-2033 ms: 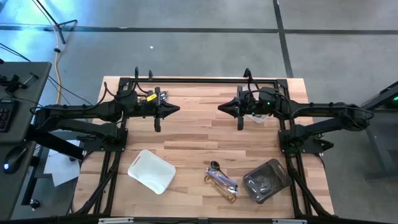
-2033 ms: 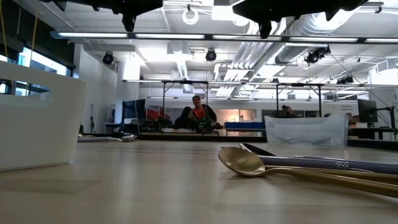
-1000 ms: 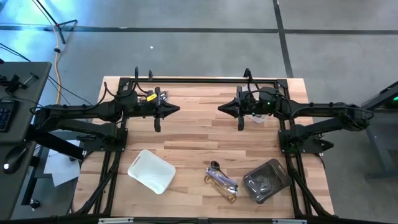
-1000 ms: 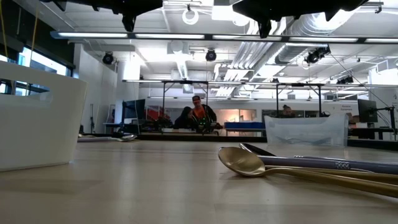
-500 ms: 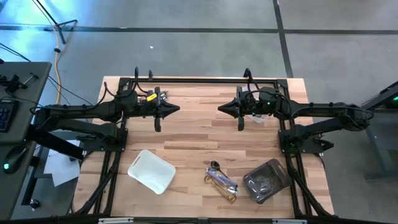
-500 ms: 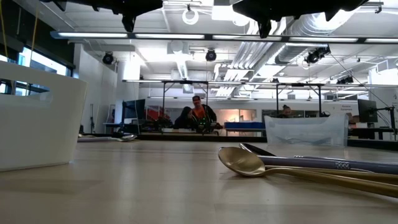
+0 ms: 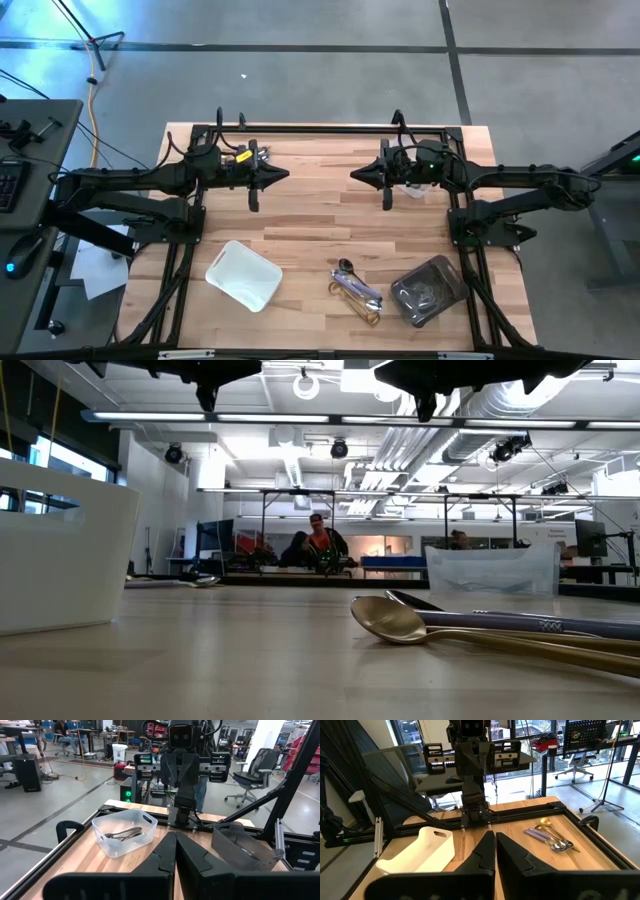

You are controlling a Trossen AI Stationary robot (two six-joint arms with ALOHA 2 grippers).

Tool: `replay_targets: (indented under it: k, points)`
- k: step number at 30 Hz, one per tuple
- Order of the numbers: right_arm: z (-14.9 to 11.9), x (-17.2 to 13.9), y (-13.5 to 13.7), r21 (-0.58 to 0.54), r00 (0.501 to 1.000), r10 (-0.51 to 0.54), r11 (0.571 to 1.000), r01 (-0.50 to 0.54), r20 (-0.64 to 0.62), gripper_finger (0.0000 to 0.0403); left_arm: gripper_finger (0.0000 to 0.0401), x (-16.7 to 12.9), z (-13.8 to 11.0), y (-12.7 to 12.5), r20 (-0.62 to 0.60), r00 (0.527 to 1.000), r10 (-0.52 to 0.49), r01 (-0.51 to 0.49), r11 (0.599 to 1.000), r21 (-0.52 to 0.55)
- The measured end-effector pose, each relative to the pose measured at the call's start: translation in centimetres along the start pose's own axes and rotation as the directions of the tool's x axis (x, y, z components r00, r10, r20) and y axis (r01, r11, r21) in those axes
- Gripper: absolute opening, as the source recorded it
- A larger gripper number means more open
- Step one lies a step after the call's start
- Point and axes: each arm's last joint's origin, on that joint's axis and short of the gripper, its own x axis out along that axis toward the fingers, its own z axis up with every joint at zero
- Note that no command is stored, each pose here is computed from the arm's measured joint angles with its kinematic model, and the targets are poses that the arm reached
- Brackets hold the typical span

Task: Sort silverware by color (type)
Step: Put the black spoon into the transparent bin

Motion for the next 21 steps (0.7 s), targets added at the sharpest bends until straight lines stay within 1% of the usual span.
replay_targets:
  k: [6,9,11,14,16,18,21]
  points:
    - [-0.2,0.1,0.0,0.002,1.000,-0.002,1.000,0.002,-0.011,0.0000,0.0000,0.0,0.0,0.0,-0.002,1.000,0.002,-0.002,1.000,0.000]
    - [-1.1,0.7,-0.1,-0.002,0.997,-0.004,1.000,0.004,-0.073,0.0000,0.0000,0.0,-0.1,0.0,-0.011,1.000,0.009,-0.009,1.000,0.000]
    - [-1.8,1.2,0.2,0.016,0.994,0.011,1.000,-0.009,-0.113,0.0000,0.0000,0.0,-0.2,0.1,-0.016,0.999,0.037,-0.037,0.999,-0.001]
    - [-3.0,2.2,1.3,0.048,0.982,0.071,0.997,-0.063,-0.175,0.0000,0.0000,0.0,-0.2,0.2,-0.015,0.998,0.065,-0.066,0.998,-0.025]
    - [-3.5,2.7,2.4,0.068,0.959,0.136,0.990,-0.123,-0.247,0.0000,0.0000,0.0,-0.2,0.2,-0.014,0.997,0.076,-0.077,0.996,-0.035]
    - [-3.5,3.2,3.6,0.083,0.926,0.175,0.984,-0.156,-0.335,0.0000,0.0000,0.0,-0.2,0.2,-0.014,0.997,0.077,-0.077,0.996,-0.035]
    - [-3.4,3.8,5.6,0.125,0.840,0.198,0.980,-0.156,-0.505,0.0000,0.0000,0.0,-0.2,0.2,-0.014,0.997,0.078,-0.078,0.997,-0.029]
